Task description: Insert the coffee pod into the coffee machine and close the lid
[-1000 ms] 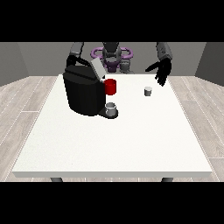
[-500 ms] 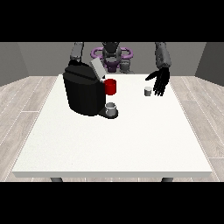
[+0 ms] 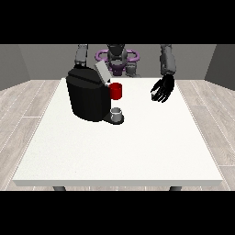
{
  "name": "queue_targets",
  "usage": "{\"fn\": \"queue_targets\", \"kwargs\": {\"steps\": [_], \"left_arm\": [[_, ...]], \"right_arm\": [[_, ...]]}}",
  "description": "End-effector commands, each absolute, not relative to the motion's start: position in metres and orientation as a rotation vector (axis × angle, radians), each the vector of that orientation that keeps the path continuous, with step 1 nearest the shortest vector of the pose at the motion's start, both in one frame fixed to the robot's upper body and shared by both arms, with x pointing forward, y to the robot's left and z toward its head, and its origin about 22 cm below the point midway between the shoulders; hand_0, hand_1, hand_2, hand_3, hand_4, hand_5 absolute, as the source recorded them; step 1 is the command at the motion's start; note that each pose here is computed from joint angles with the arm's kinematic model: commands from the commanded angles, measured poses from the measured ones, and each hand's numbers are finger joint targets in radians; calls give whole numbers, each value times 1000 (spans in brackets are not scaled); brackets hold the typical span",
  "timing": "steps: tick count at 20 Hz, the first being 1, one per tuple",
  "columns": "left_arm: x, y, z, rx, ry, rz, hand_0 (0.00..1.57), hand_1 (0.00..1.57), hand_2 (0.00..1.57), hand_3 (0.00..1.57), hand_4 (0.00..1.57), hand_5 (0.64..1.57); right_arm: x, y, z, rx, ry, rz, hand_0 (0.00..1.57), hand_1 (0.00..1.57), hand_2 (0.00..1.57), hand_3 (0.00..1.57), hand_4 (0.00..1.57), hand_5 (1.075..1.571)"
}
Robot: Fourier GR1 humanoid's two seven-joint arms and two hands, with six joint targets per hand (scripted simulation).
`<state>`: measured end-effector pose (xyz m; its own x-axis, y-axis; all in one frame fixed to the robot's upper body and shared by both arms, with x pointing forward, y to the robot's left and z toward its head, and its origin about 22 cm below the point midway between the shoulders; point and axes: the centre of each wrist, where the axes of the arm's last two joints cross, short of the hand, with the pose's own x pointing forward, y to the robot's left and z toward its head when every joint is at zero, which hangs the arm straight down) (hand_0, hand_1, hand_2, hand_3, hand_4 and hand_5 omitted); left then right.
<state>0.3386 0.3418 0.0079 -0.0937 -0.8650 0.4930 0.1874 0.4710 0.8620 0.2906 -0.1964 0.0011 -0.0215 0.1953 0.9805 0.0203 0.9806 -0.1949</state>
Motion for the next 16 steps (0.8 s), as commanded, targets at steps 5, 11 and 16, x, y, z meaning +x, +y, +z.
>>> {"fn": "queue_targets", "kwargs": {"steps": [5, 11, 16], "left_arm": [[345, 343, 5, 711, -1244, -1209, 826, 826, 998, 857, 340, 1571], [344, 330, -15, 686, -1131, -1307, 789, 789, 960, 845, 392, 1571], [352, 330, -14, 694, -1172, -1318, 909, 909, 1050, 956, 411, 1571]], "right_arm": [[303, -212, -1, -163, -1565, 141, 0, 0, 0, 0, 0, 1571], [293, -203, -25, -157, -1497, 109, 0, 0, 0, 0, 0, 1571], [304, -199, -10, -287, -1482, 143, 0, 0, 0, 0, 0, 1571]]}}
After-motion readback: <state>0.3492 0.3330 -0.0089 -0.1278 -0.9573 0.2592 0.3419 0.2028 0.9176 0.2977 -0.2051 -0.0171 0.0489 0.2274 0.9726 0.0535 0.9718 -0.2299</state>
